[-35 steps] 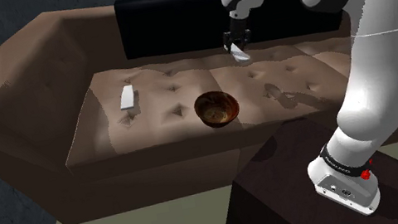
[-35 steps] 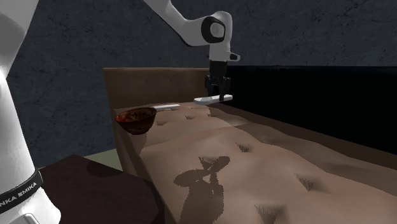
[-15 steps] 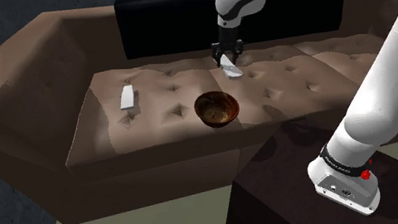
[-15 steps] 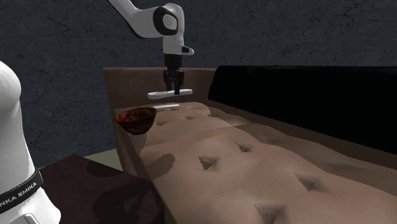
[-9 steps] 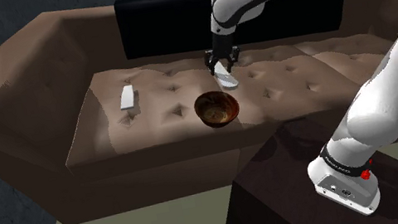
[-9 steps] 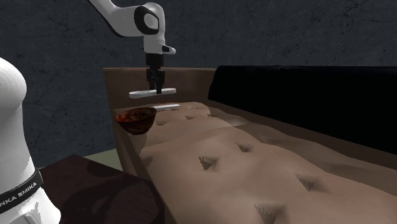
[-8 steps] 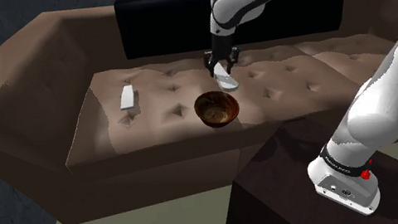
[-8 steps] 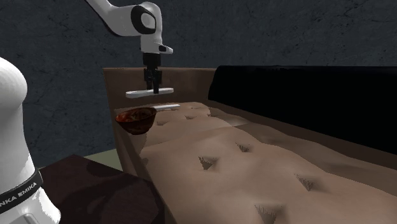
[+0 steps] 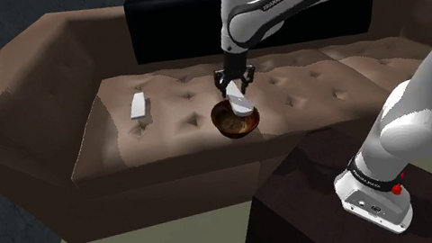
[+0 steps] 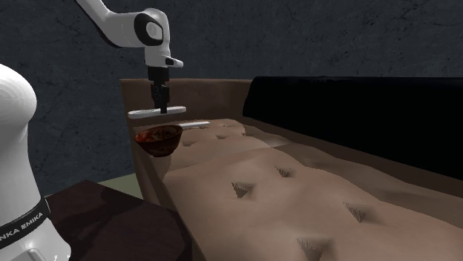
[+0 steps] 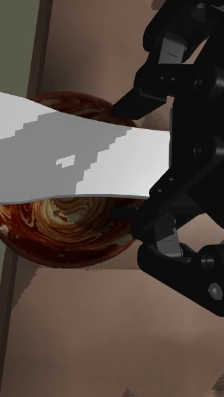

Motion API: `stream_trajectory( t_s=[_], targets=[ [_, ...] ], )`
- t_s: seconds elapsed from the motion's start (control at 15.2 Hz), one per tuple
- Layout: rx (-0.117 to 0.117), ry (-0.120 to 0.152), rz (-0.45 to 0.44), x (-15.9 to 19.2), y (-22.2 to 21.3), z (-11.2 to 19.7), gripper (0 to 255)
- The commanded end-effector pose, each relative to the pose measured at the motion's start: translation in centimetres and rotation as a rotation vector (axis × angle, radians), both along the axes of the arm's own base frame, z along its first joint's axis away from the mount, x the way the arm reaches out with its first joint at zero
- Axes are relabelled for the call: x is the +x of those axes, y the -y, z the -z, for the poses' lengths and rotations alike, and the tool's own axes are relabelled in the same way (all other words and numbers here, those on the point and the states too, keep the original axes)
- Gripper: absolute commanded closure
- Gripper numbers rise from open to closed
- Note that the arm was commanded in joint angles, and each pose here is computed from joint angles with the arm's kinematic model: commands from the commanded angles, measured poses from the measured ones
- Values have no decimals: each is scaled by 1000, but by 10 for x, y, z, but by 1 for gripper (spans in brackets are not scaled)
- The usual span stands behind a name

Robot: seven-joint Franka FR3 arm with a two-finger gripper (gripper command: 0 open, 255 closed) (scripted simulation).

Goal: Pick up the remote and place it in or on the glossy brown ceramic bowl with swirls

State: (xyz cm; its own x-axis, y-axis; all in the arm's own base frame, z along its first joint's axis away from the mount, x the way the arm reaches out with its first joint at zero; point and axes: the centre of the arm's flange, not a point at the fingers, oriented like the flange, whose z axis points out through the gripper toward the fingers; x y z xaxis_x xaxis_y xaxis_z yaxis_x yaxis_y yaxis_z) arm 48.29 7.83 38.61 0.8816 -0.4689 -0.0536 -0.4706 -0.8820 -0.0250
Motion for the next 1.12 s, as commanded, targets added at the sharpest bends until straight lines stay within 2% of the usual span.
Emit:
stream_trajectory(
  t_s=[0.0, 0.66, 1.06],
  targets=[
    [0, 1, 1, 0, -2, 10, 255],
    [0, 1, 1, 0, -2, 62, 255],
    [0, 1, 1, 0, -2, 62, 255]
  ],
)
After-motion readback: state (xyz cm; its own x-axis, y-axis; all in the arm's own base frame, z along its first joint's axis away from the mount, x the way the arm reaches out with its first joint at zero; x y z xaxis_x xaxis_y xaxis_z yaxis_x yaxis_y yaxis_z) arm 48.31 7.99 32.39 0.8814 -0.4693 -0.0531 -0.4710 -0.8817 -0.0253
